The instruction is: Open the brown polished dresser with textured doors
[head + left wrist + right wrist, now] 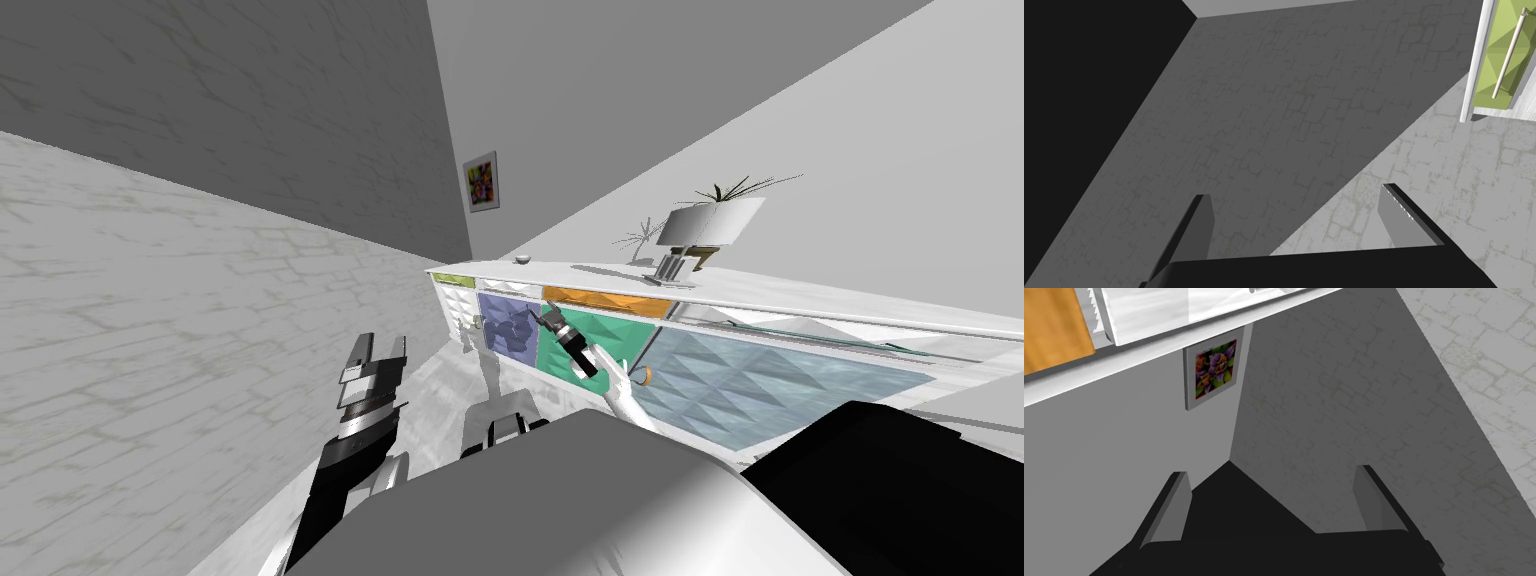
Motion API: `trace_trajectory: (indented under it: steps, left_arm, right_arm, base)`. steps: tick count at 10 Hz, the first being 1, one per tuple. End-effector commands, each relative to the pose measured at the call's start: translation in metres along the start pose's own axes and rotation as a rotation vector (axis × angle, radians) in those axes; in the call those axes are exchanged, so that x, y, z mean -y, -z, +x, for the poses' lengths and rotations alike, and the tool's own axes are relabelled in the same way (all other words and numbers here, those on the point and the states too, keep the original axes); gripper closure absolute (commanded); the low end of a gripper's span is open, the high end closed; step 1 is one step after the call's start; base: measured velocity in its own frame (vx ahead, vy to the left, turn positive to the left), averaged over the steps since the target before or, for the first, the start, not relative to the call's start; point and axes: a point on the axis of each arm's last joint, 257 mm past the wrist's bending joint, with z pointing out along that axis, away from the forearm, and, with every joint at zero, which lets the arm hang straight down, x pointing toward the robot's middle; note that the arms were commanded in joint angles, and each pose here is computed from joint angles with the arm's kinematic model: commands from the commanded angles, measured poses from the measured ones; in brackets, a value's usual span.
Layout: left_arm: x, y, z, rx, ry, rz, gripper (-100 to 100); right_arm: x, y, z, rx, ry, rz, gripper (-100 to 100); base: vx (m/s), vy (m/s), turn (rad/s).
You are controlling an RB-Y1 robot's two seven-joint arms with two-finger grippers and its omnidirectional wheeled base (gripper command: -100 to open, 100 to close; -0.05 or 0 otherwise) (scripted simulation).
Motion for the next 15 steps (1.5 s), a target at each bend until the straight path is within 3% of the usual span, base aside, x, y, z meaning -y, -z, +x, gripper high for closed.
trace_trajectory:
  steps: [1,6,8,13,15]
  left_arm:
    - [0.000,0.000,0.000,0.000,0.000,0.000,0]
    - [0.000,0.000,0.000,0.000,0.000,0.000,0]
    - [0.000,0.000,0.000,0.000,0.000,0.000,0]
    - [0.000,0.000,0.000,0.000,0.000,0.000,0]
    - [0.000,0.000,0.000,0.000,0.000,0.000,0]
  right_arm:
    - [0.004,-0.008,0.014,-0.035,0.133,-0.006,-100]
    - [0.012,-0.017,0.031,-0.081,0.320,-0.016,-100]
    - [0.023,-0.025,0.047,-0.125,0.468,-0.026,-100]
    - [0.035,-0.032,0.061,-0.167,0.662,-0.042,-100]
    - [0.049,-0.038,0.072,-0.205,0.810,-0.055,-100]
  base:
    - [0.032,0.053,0.011]
    - [0.032,0.042,0.008]
    - [0.038,0.051,0.012]
    - [0.030,0.043,0.007]
    - [0.037,0.053,0.010]
